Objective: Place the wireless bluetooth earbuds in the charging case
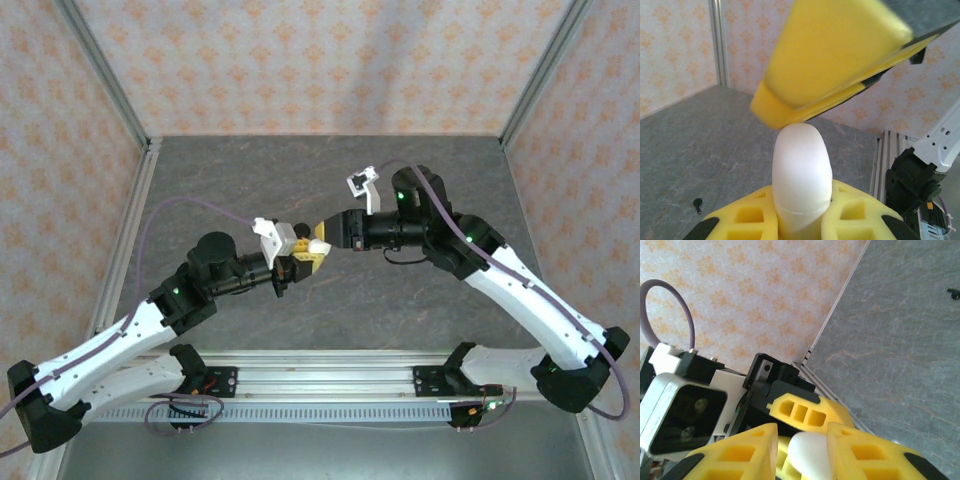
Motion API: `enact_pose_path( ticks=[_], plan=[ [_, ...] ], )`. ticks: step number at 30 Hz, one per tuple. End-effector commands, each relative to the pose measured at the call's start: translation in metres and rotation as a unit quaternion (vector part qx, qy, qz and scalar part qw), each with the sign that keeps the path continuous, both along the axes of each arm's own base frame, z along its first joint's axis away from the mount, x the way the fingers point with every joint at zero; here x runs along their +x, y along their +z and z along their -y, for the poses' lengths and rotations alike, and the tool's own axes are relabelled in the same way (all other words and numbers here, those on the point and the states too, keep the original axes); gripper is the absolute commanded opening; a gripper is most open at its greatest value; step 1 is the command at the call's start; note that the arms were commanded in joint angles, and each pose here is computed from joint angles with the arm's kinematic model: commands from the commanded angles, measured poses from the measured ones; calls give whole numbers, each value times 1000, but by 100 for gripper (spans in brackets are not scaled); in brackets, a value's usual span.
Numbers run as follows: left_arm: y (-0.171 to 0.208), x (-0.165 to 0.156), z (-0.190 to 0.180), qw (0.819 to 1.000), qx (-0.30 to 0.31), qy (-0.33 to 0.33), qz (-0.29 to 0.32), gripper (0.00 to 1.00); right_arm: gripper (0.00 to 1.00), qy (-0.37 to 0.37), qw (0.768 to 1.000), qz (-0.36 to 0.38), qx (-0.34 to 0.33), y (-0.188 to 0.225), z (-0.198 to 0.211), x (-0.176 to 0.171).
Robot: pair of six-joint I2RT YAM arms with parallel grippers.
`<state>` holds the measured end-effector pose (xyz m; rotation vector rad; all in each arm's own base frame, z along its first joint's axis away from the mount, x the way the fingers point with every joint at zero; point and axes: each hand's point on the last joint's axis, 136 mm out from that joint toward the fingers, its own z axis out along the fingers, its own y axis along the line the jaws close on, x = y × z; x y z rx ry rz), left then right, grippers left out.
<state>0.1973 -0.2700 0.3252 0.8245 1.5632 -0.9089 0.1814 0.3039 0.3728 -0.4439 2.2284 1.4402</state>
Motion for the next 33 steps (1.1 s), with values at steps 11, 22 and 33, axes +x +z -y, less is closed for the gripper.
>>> enact_pose_path(
  ticks=[11, 22, 33],
  plan=[
    [-8, 46, -36, 992, -16, 119, -37, 0, 36, -103, 987, 23, -124, -42, 39, 22],
    [-79, 120, -106, 938, -3, 264, -225, 0, 36, -212, 959, -36, -183, -94, 77, 57],
    [-162, 203, -132, 864, 88, 302, -393, 0, 36, -235, 946, -100, -197, -138, 71, 81]
  ],
)
